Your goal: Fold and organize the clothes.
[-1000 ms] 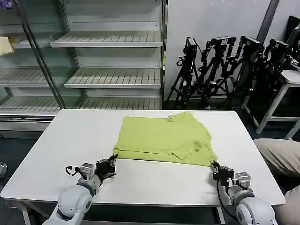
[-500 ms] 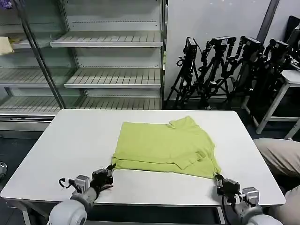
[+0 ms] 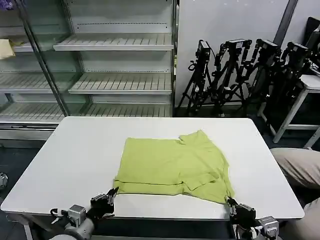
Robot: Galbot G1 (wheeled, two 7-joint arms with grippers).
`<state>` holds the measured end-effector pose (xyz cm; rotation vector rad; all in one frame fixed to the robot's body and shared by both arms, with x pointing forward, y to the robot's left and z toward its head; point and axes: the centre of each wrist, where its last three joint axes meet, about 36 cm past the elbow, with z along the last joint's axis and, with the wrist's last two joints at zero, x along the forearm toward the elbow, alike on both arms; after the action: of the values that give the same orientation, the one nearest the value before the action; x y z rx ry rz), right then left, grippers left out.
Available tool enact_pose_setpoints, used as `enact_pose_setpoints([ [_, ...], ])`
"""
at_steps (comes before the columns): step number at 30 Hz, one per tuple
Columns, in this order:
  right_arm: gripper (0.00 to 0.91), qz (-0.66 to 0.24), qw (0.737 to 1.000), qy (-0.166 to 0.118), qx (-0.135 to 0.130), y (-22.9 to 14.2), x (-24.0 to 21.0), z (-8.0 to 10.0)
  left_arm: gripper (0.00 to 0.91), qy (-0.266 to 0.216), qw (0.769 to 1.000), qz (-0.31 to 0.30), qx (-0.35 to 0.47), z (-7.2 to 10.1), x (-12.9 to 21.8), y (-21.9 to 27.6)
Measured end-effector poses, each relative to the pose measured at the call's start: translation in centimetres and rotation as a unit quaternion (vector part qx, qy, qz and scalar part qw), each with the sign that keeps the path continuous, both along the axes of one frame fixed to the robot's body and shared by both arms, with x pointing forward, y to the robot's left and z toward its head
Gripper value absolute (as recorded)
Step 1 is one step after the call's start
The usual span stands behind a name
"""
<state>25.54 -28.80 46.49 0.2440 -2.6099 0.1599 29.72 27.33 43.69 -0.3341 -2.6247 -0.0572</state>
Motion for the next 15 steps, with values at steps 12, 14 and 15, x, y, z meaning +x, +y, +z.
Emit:
enact_pose_setpoints([
  [12, 0.000, 0.003, 1.000, 0.006, -0.006, -0.4, -0.8, 0.0, 0.020, 0.004, 1.000, 0.009, 0.003, 0.3, -1.2, 0.9],
  [14, 0.000, 0.003, 1.000, 0.006, -0.007, -0.4, -0.9, 0.1, 0.020, 0.004, 1.000, 0.011, 0.002, 0.4, -1.5, 0.9],
  [15, 0.000, 0.003, 1.000, 0.006, -0.006, -0.3, -1.0, 0.2, 0.020, 0.004, 1.000, 0.011, 0.001, 0.5, -1.6, 0.9],
])
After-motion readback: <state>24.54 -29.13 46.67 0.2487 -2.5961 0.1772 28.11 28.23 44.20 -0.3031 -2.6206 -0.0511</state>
